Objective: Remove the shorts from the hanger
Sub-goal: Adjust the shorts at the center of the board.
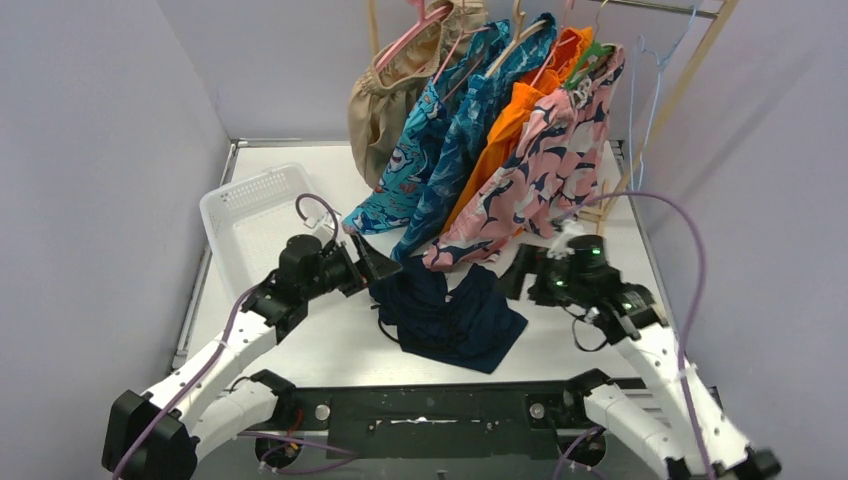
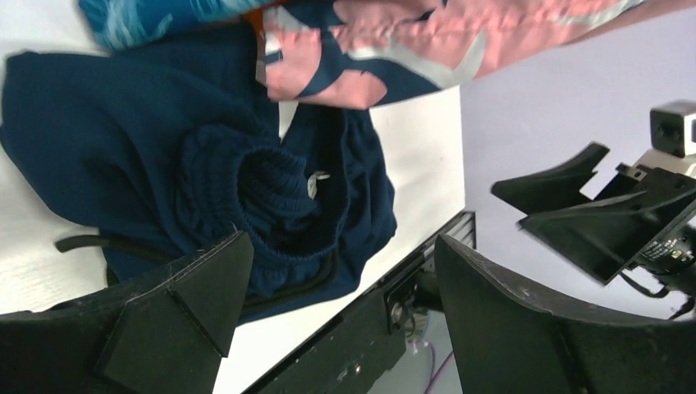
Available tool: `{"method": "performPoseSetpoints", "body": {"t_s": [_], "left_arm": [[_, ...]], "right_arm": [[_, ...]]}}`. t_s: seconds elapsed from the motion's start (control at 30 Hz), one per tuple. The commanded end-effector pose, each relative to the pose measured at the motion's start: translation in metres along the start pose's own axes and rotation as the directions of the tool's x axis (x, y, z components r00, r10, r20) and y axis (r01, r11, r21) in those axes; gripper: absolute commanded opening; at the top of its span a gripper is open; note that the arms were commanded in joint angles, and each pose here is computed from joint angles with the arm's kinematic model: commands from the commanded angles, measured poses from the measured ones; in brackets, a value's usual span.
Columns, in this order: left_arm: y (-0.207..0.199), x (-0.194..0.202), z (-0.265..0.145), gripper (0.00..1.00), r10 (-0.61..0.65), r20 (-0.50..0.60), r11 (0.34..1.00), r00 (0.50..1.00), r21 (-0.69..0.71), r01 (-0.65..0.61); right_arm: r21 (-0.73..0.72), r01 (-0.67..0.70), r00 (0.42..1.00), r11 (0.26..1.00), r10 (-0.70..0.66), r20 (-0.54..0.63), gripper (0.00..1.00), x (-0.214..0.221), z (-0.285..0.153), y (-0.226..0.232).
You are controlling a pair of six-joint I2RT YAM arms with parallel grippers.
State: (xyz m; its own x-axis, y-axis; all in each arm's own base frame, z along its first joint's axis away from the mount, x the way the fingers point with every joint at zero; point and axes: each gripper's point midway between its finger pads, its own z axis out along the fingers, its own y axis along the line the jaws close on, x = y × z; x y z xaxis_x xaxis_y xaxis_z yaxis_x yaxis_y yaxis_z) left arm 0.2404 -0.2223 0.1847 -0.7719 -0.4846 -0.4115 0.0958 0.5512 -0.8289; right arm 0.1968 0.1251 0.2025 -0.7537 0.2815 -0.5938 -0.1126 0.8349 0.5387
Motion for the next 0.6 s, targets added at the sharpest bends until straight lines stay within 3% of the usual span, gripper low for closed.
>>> {"method": "performPoseSetpoints", "body": {"t_s": [0.0,0.13,0.2,0.33,0.57], "left_arm": [[-0.004,0.017,0.007,0.82,0.056,-0.053,0.998,0.997,-0.009,-0.056],[0.003,0.030,0.012,0.82,0.064,-0.078,0.996,0.995,-0.048,-0.068],[0.006,0.036,0.013,0.82,0.057,-0.089,0.996,0.994,-0.057,-0.062],[0.011,0.043,0.012,0.82,0.043,-0.090,0.997,0.995,-0.054,-0.048],[0.010,0.055,0.019,0.82,0.009,-0.119,0.999,0.993,-0.033,-0.013]], "right_arm": [[0.081,0.170,0.985,0.982,-0.172,0.009,0.95,0.013,0.044,0.038],[0.479,0.251,0.955,0.841,-0.296,0.020,0.99,0.011,0.076,0.016],[0.563,0.236,0.946,0.792,-0.319,0.053,0.98,0.009,0.084,0.015],[0.490,0.224,0.950,0.842,-0.300,0.082,0.98,0.019,0.108,0.025],[0.433,-0.043,0.989,0.900,-0.023,0.147,0.99,0.023,0.126,-0.019]]}}
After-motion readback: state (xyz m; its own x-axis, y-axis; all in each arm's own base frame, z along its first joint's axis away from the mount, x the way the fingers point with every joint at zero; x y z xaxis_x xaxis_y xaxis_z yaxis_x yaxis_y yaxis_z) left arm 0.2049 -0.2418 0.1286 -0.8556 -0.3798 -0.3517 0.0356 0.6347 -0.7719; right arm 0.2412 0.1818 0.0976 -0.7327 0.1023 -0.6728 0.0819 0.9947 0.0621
